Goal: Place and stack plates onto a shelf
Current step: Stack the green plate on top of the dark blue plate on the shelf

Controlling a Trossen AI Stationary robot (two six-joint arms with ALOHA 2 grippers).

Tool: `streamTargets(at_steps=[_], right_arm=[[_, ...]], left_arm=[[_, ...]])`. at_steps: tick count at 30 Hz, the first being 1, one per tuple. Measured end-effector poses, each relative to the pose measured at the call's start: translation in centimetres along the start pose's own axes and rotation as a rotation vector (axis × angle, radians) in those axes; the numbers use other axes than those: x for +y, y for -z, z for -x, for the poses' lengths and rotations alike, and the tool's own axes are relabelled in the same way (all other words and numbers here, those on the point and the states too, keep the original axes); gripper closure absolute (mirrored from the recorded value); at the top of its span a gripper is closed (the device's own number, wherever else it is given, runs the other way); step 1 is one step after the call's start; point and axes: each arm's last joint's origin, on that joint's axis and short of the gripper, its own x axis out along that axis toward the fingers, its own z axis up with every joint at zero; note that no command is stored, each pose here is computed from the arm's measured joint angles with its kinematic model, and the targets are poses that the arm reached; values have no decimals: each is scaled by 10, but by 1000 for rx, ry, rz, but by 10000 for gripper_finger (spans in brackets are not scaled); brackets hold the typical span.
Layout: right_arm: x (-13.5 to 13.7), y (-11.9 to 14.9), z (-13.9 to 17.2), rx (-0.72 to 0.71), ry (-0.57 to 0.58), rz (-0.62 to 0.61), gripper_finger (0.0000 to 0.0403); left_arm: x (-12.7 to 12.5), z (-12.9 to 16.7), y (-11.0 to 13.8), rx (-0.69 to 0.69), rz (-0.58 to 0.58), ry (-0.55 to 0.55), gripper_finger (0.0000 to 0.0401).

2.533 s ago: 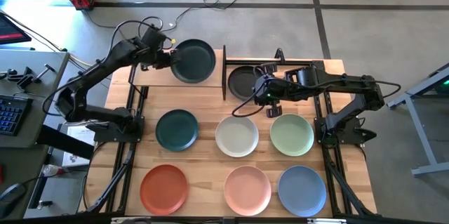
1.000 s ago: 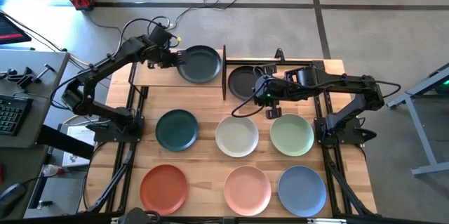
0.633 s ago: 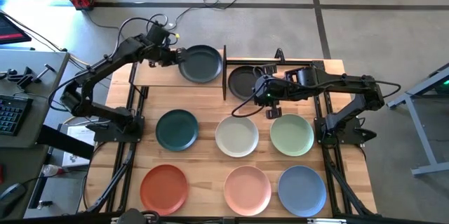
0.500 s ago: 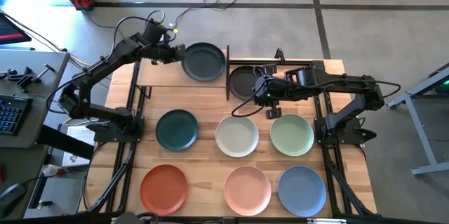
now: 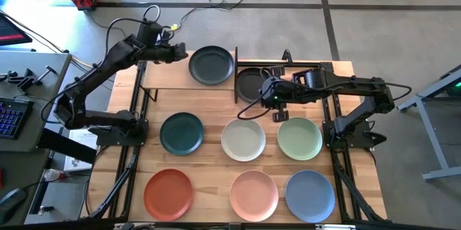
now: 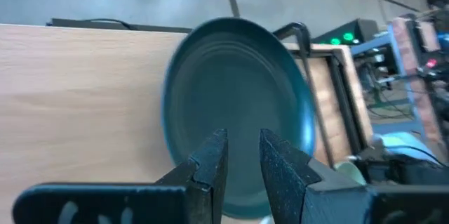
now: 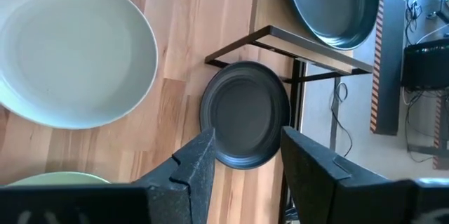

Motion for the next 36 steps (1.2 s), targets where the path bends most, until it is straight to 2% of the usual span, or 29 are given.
streamTargets(at_steps=[4,9,17,22,28,32,36], right_arm=[[1,3,0,24,-47,-83,263],[4,13,-5,110,-208,-302,263],[29,35,-41,335,-289,-464,263],[52,54,-74,470,-343,-548,263],[80,75,-109,575,-437,-735,263],[95,89,-122,658,-472,-840,263],[109,92,-127,665,-483,-889,263]], left_arm=[[-7,11,6,36,-29,96,329],[-29,24,27,100,-150,225,329],[-67,26,73,240,-356,356,330],[-81,21,94,279,-424,348,330],[-89,11,109,293,-406,289,330],[-95,0,121,332,-416,256,330],[-98,-13,129,371,-431,233,330]])
